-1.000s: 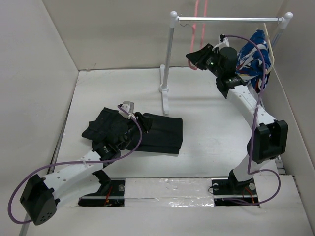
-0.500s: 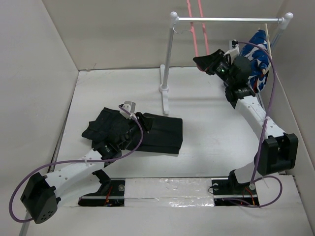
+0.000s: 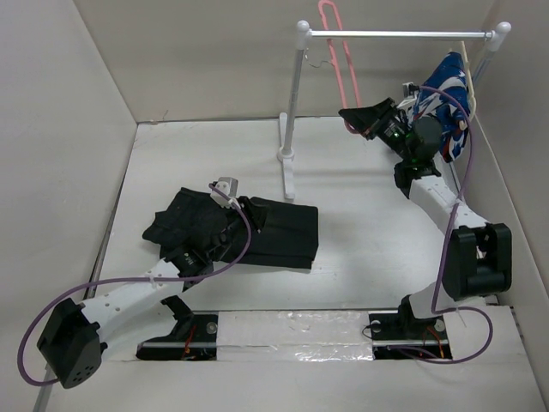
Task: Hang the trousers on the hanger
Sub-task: Pick up the hanger from the clothesline.
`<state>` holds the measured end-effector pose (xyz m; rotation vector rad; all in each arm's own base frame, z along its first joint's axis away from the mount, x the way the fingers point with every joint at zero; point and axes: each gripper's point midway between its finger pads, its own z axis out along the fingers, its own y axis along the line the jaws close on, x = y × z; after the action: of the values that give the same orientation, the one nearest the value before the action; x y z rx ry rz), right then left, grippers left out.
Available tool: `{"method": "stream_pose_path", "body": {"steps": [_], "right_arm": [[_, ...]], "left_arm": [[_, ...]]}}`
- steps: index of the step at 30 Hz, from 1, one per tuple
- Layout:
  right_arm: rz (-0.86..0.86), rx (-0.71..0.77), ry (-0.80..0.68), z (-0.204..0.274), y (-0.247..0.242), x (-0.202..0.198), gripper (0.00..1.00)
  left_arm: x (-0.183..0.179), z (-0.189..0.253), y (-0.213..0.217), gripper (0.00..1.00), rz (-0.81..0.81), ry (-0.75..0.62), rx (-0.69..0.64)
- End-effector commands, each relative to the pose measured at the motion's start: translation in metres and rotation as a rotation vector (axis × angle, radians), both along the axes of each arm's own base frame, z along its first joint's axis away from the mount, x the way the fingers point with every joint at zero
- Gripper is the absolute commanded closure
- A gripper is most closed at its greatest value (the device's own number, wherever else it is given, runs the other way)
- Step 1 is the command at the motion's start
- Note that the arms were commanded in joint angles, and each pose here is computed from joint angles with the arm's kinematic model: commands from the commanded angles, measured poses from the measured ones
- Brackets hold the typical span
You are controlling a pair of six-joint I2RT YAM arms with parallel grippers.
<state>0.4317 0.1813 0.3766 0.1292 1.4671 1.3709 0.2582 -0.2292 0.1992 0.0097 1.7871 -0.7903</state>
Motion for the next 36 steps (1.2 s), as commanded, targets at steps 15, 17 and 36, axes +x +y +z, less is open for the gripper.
{"method": "stream_pose_path", "body": {"steps": [15,17,36], "right_arm": [[0.203,0.18,-0.185,0.017,-0.001,-0.04,1.0],[0.202,0.181,-0.166,0.011,0.0,-0.039,1.0],[0.067,0.089,0.043,-0.084,-0.016,-0.014,1.0]], "left_arm": [[0.004,0.012,0.0,0.7,0.012,-0.043,-0.014],[0.004,0.012,-0.001,0.68,0.011,-0.047,-0.014],[0.001,0.014,-0.005,0.56,-0.021,-0.062,-0.03]]}}
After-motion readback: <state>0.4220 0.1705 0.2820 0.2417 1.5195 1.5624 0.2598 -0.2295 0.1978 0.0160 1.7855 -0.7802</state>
